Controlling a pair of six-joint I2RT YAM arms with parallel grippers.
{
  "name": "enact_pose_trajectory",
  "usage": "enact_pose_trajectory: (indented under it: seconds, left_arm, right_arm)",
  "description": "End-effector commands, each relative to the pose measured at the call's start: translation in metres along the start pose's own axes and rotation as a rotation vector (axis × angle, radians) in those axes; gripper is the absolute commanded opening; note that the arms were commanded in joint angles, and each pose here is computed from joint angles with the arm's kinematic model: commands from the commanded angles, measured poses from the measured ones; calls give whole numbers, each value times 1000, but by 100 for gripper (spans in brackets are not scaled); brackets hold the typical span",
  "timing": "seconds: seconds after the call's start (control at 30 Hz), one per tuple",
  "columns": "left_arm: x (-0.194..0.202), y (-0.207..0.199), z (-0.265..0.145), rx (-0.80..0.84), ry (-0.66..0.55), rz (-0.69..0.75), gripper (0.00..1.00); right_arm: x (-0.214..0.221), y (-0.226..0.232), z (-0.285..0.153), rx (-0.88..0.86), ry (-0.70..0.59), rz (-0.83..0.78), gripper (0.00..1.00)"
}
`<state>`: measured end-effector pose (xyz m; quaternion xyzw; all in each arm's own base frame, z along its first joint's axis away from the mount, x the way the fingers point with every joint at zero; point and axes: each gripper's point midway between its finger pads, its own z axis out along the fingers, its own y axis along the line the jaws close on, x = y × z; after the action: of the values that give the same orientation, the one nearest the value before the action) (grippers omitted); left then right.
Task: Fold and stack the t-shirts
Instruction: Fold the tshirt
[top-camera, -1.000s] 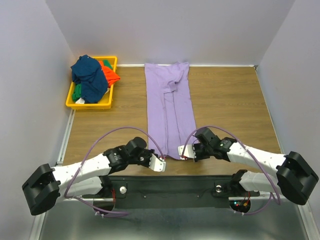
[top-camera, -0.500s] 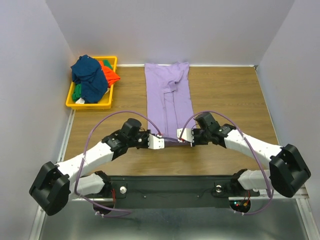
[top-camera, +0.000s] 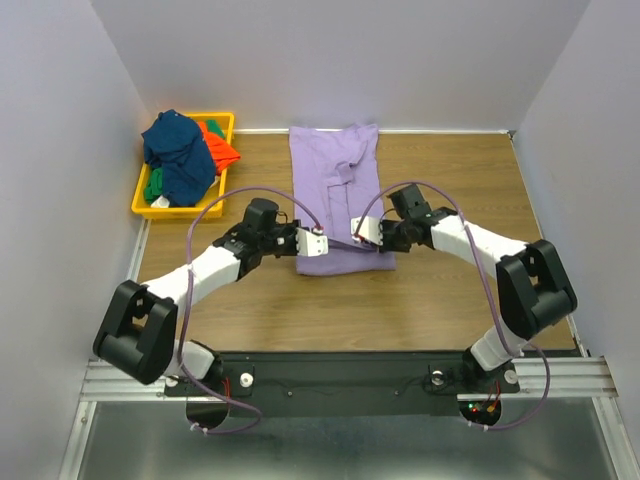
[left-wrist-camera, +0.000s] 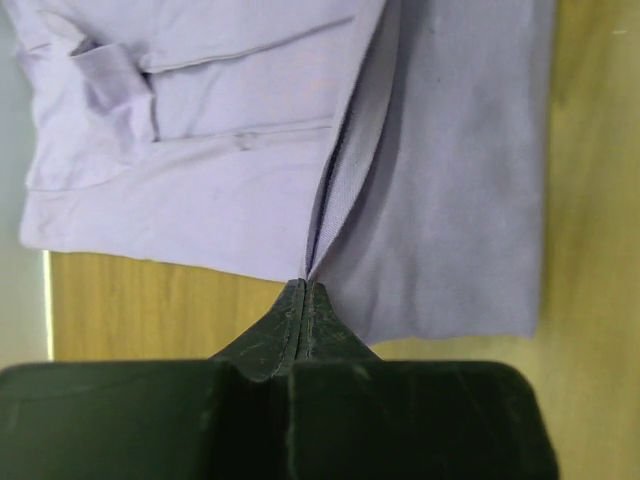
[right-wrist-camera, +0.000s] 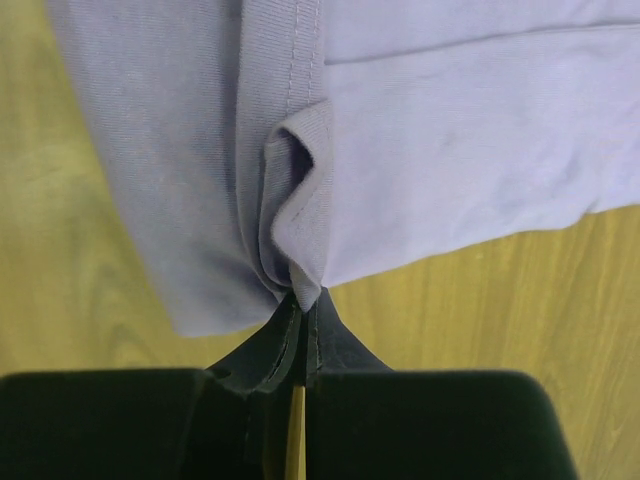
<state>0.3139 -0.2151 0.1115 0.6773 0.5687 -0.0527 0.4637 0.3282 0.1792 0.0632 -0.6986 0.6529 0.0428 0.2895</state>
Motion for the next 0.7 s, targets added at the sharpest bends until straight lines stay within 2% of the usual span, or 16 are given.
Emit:
enact_pose_trajectory:
  seconds: [0.0, 0.37, 0.67]
  left_arm:
    - [-12, 51, 3, -97, -66, 69, 0]
    - [11, 130, 33, -167, -65, 35, 0]
    - [37, 158, 57, -184, -40, 6, 0]
  right_arm:
    - [-9, -41, -1, 52, -35, -54, 0]
    - [10, -112, 30, 91, -29, -10, 1]
    - [21, -147, 48, 119, -23, 14, 0]
